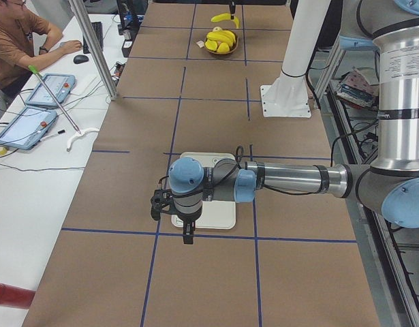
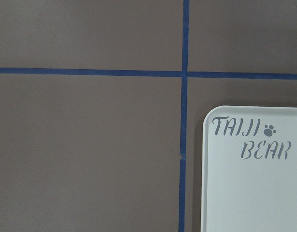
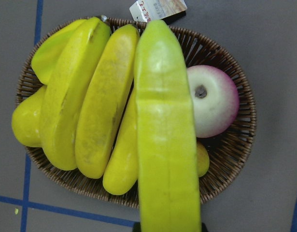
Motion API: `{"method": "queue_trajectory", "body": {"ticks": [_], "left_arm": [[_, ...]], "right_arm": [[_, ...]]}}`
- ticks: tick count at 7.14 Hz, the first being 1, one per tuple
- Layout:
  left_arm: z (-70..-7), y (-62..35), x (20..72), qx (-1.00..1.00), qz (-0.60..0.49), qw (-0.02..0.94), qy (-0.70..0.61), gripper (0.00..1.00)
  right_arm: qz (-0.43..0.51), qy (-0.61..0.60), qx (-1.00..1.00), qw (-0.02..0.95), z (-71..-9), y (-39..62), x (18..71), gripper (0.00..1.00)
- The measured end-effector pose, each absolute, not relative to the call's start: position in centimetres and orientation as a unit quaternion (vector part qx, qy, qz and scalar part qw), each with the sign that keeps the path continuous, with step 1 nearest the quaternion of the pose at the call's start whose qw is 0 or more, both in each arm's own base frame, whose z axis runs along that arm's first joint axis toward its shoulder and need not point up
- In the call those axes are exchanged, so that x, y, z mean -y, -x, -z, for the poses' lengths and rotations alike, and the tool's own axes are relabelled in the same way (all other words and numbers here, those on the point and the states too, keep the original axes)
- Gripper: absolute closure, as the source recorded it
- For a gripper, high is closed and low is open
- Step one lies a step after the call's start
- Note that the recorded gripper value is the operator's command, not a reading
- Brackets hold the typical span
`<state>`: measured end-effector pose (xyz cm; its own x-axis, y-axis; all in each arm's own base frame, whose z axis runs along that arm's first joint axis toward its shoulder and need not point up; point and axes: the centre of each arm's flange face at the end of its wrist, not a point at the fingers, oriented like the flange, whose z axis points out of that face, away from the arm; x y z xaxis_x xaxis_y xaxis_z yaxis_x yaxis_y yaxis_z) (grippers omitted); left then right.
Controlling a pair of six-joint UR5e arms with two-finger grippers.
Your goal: Transfer all bananas from basket to plate
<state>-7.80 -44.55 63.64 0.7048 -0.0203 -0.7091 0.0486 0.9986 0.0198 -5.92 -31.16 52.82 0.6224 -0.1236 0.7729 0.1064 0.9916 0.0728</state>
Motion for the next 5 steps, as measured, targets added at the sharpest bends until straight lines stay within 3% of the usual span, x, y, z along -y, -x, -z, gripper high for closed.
{"method": "queue_trajectory", "body": {"ticks": [3,5], "left_arm": [[-63.5,7.7,44.5,-0.39,0.018,0.921,-0.019,0.0],[-63.1,7.6,44.8,-0.396,0.016,0.918,-0.023,0.0]], "right_arm": [[0.079,-0.06,0.419,0.903,-46.2,2.5,37.1,1.0],[0.103,-0.077,0.456,0.881,-39.7,7.9,44.2,1.0]]}}
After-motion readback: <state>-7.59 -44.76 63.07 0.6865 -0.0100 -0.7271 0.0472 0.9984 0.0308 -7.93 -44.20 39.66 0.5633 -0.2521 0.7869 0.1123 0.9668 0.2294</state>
